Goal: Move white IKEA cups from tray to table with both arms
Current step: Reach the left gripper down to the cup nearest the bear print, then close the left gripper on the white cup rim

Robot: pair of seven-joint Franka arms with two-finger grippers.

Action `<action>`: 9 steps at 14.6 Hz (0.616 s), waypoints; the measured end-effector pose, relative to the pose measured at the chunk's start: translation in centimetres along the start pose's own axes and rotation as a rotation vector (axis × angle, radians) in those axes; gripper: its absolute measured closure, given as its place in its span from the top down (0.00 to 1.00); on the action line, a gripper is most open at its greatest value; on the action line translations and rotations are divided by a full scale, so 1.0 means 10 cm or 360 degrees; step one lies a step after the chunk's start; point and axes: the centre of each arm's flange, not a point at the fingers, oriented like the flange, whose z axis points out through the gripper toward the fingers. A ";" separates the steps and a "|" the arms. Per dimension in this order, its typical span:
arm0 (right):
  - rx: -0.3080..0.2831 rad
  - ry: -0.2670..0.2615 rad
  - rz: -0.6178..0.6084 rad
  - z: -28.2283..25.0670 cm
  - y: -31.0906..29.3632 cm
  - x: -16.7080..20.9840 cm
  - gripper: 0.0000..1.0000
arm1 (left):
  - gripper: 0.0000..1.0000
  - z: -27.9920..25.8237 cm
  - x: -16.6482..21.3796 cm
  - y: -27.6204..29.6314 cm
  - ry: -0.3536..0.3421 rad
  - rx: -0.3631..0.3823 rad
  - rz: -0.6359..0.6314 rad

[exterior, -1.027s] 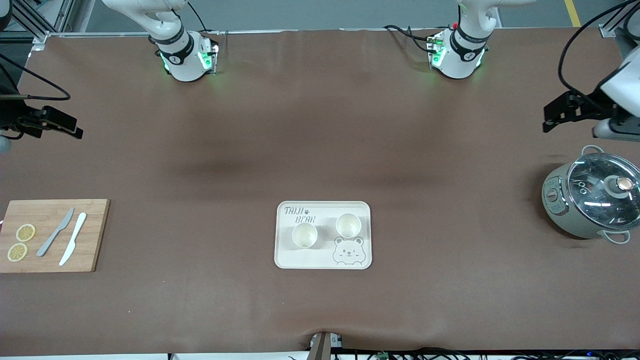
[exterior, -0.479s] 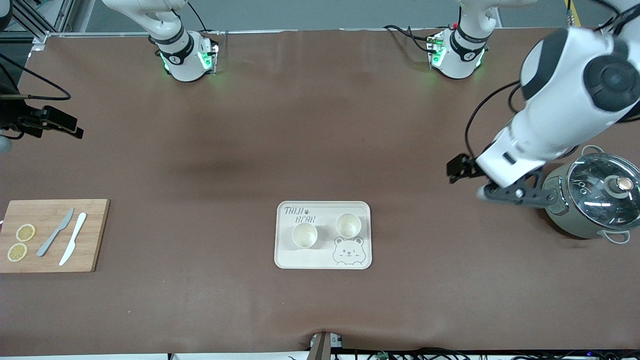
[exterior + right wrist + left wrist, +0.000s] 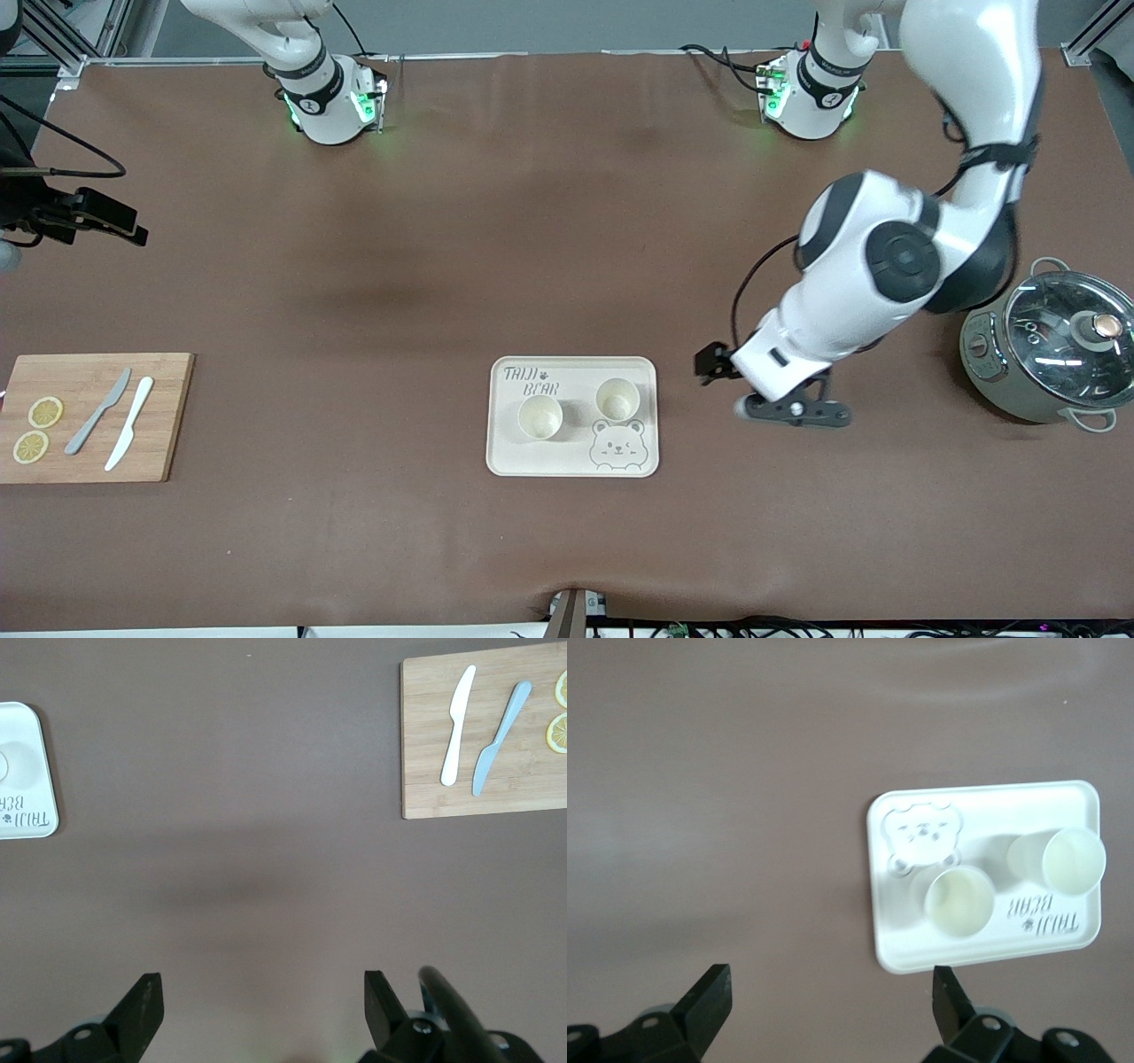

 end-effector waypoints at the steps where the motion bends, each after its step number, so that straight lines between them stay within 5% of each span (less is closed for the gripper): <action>1: 0.0000 0.0000 -0.0002 0.00 -0.01 0.00 1.00 | 1.00 0.24 0.00 0.11 0.0006 -0.0015 -0.0007; 9: -0.0001 0.0007 -0.0008 0.00 -0.03 0.01 1.00 | 1.00 1.37 -0.19 0.63 0.0098 0.0105 0.0038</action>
